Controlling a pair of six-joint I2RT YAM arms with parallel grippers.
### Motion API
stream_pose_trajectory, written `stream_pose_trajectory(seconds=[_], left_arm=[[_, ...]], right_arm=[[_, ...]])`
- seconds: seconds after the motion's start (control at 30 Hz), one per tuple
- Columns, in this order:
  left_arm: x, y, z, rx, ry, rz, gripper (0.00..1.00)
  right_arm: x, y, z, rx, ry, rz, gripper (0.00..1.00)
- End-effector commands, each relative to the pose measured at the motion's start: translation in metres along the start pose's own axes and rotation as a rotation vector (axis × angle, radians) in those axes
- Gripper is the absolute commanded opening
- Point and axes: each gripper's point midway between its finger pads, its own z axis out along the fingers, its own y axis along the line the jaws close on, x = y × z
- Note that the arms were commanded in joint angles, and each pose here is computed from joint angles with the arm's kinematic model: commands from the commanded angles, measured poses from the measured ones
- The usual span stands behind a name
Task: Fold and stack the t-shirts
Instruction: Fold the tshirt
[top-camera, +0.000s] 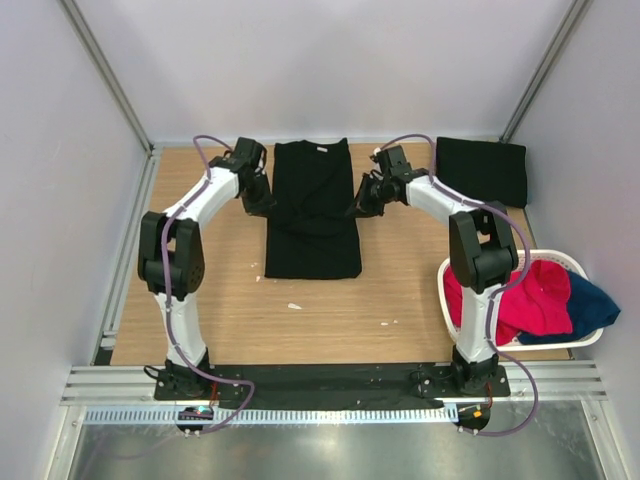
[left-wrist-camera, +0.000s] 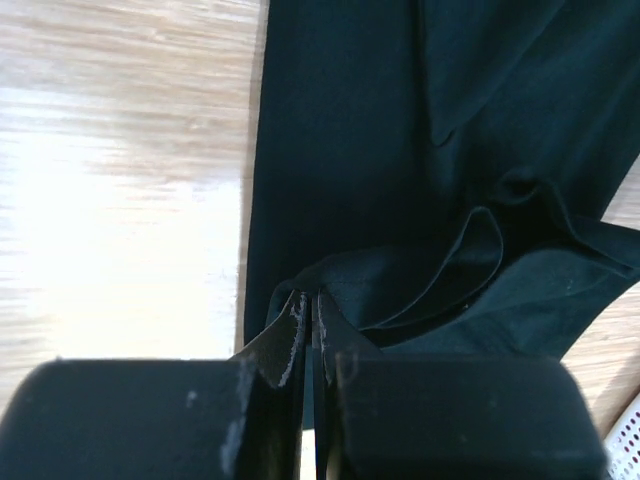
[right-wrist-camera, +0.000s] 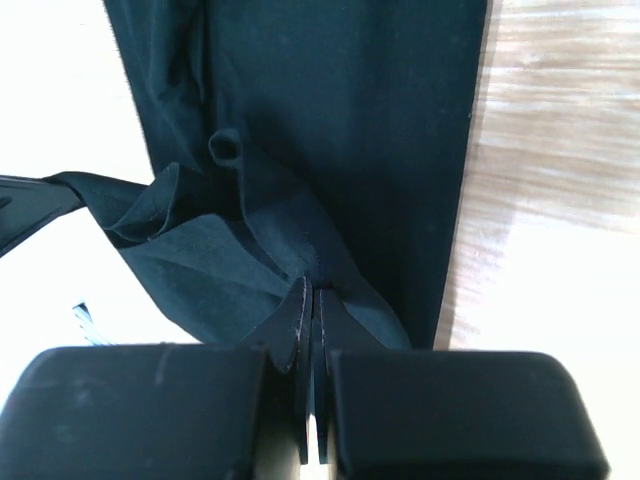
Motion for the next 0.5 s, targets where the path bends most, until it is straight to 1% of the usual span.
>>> stream_pose_trajectory(seconds=[0.0, 0.17, 0.23, 0.27, 0.33, 0.37, 0.4, 0.47], left_arm=[[-0.015, -0.007, 0.003, 0.035, -0.026, 0.03, 0.0], [-0.02, 0.002, 0.016, -0.001, -0.015, 0.046, 0.0], [-0.024, 0.001, 0.016, 0.011, -0.016, 0.043, 0.0], [-0.026, 0.001, 0.016, 0.016, -0.018, 0.041, 0.02], [-0.031, 0.0, 0.013, 0.041, -0.019, 0.036, 0.25], [-0.038, -0.002, 0.008, 0.048, -0.038, 0.035, 0.42], [-0.046, -0.004, 0.001, 0.055, -0.065, 0.034, 0.64], [-0.058, -0.004, -0.01, 0.056, -0.106, 0.022, 0.79]], right_arm=[[-0.018, 0.013, 0.001, -0.034, -0.044, -0.057, 0.01], [-0.028, 0.003, 0.009, -0.003, -0.058, -0.07, 0.01], [-0.036, 0.002, 0.008, -0.004, -0.073, -0.071, 0.01], [-0.038, 0.0, 0.01, 0.001, -0.075, -0.071, 0.01], [-0.045, 0.0, 0.01, -0.011, -0.097, -0.074, 0.01], [-0.047, 0.0, 0.01, -0.017, -0.1, -0.068, 0.01], [-0.05, -0.001, 0.01, -0.019, -0.106, -0.066, 0.01], [-0.053, 0.0, 0.011, -0.02, -0.113, -0.064, 0.01]])
